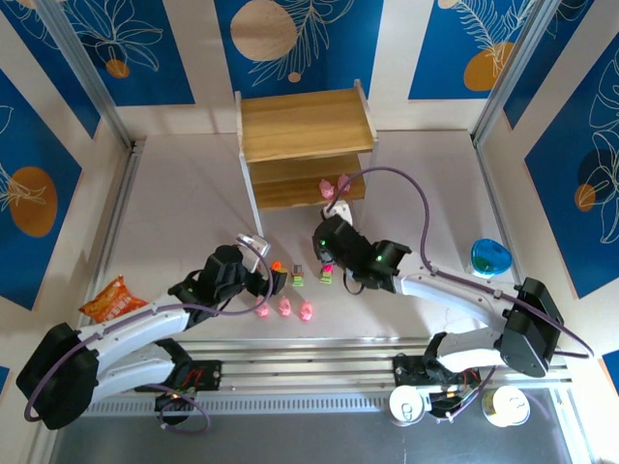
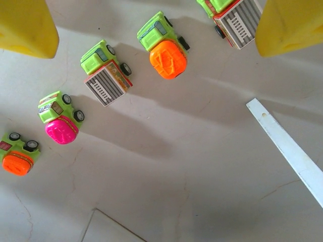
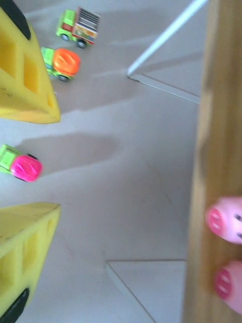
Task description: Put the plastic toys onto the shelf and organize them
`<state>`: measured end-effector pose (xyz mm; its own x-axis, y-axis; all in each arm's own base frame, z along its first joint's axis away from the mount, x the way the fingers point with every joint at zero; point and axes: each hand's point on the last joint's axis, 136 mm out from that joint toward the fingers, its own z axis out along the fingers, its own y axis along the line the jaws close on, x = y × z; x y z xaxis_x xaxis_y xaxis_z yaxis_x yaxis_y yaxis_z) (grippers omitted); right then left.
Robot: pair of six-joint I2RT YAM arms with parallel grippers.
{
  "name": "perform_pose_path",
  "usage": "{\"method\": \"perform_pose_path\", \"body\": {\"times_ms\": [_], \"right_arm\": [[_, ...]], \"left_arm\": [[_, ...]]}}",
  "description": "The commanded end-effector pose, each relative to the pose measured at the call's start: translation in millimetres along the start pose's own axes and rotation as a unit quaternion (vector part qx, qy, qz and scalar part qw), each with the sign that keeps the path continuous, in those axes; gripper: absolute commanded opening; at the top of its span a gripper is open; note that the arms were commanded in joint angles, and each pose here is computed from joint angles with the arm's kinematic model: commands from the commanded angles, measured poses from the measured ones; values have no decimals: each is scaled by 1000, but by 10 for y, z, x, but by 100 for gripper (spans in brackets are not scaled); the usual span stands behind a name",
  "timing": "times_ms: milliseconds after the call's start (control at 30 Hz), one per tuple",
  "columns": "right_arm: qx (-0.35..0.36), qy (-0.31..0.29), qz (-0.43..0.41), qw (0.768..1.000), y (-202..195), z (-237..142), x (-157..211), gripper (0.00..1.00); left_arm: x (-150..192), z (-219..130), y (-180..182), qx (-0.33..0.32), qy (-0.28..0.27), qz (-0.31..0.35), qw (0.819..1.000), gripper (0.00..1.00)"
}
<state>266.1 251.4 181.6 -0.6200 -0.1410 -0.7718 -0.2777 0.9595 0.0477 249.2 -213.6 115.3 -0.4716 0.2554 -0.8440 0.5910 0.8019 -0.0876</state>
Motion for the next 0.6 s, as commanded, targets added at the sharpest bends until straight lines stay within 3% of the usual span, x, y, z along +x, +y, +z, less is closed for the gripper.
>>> {"method": "perform_pose_path", "body": {"times_ms": [0,567], "right_arm": [[27,-2,20,999,-16,-122,173,45],[60,50,22,997,356,-294,1102,52]], "left_arm": [[-28,-8,8,-10,-2,18,1000,100],[63,-18,311,-106,23,11,994,100]]}}
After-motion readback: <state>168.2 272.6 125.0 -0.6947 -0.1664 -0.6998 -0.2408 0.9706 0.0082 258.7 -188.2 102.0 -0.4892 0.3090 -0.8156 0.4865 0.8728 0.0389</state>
